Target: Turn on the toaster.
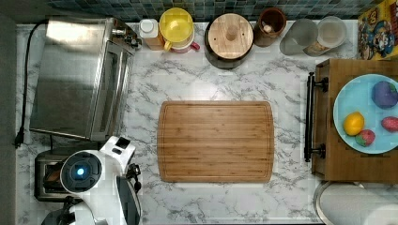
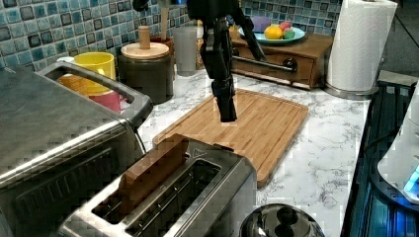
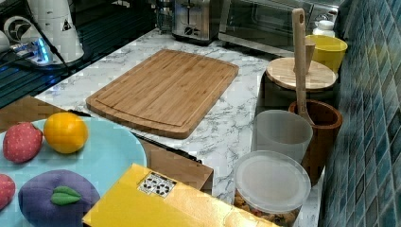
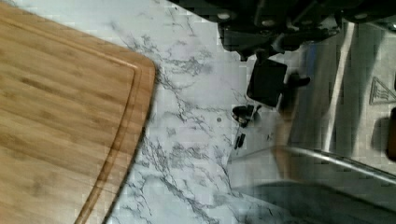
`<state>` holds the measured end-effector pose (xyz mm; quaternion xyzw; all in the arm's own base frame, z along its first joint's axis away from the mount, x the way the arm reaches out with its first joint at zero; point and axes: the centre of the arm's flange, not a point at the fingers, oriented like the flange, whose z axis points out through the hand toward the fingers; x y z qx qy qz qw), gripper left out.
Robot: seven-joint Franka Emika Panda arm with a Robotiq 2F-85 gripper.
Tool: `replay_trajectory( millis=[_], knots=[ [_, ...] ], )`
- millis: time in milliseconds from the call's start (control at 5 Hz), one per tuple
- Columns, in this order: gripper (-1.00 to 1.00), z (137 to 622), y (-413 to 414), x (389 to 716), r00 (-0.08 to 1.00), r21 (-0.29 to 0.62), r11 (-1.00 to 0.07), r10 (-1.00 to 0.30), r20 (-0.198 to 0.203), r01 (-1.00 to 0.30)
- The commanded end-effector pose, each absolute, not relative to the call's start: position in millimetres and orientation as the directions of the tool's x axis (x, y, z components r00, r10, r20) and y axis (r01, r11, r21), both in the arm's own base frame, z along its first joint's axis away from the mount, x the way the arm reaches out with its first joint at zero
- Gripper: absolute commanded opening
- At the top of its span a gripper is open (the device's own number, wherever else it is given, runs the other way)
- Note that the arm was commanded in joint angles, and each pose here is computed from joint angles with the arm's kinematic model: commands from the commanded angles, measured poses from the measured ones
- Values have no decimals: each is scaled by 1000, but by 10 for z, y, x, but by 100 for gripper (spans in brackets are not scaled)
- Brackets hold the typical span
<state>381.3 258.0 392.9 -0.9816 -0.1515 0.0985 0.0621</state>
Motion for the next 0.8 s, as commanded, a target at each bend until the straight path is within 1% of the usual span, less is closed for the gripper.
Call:
replay_trajectory(
  millis=[200, 400, 600, 800],
  knots=[
    [-100, 3973, 2911, 3702, 959, -238, -950, 242, -150, 202],
    [-100, 3937, 2956, 3729, 955, -193, -958, 245, -165, 212],
    [-100, 3924, 2964, 3757, 957, -176, -963, 233, -172, 203],
    [-100, 3839, 2924, 3768, 961, -163, -971, 203, -188, 173]
  ],
)
